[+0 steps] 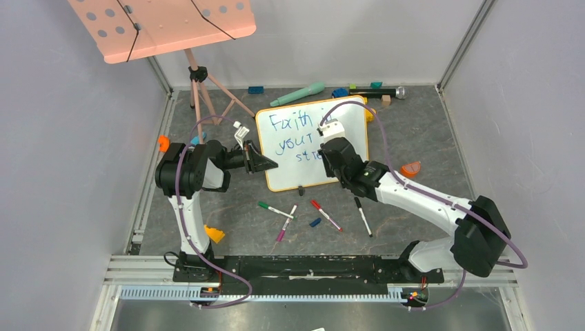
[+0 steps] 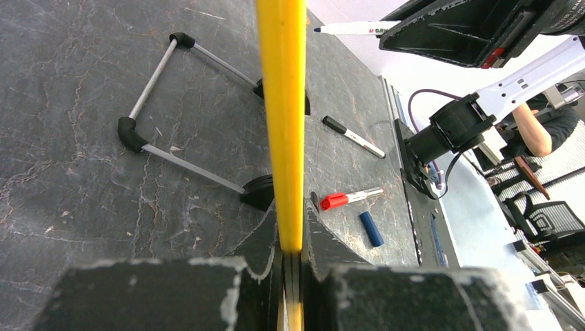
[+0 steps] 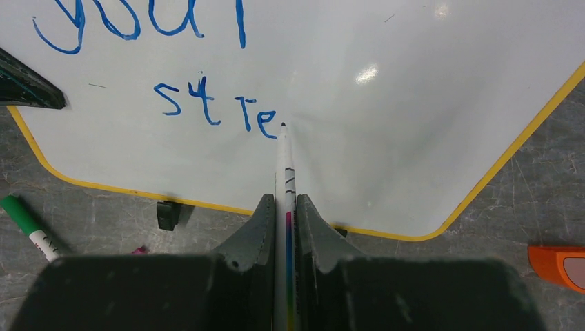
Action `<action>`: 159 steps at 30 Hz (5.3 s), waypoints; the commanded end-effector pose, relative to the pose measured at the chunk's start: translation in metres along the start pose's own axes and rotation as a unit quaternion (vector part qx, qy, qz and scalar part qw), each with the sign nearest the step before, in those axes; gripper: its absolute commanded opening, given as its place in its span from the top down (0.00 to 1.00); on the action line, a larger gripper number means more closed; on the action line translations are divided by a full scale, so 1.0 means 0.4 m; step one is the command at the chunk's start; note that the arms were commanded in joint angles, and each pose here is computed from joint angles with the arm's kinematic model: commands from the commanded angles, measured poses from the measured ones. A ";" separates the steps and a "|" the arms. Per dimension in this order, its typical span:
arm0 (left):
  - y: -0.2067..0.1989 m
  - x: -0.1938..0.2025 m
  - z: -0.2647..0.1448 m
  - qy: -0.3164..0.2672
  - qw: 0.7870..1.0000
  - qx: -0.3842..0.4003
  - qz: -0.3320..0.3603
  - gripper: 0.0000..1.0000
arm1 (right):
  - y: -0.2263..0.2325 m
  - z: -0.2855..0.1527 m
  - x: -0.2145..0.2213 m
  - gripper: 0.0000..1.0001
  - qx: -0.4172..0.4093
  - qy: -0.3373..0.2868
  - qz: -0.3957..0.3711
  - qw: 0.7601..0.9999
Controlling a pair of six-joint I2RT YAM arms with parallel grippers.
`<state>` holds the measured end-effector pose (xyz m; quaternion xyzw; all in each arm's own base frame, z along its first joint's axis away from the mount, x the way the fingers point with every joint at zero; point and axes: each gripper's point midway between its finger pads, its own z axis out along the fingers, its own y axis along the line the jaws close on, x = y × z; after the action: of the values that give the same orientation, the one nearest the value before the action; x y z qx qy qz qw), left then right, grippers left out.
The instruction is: Write a sentence on the whiteboard
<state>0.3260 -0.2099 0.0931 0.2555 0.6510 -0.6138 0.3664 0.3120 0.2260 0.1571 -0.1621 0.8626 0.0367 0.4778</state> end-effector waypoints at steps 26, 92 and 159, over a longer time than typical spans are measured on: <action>-0.031 -0.014 0.006 0.011 0.994 0.036 0.106 0.98 | -0.010 0.029 0.026 1.00 0.009 -0.001 0.016 1.000; -0.030 -0.012 0.006 0.012 0.994 0.036 0.104 0.98 | -0.092 -0.007 -0.056 1.00 0.043 -0.025 0.027 0.998; -0.031 -0.014 0.006 0.012 0.994 0.036 0.106 0.98 | -0.112 0.015 0.049 1.00 0.045 0.022 0.009 0.999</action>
<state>0.3259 -0.2099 0.0933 0.2557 0.6509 -0.6139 0.3661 0.3282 0.1841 0.1481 -0.1381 0.8727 -0.0092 0.4682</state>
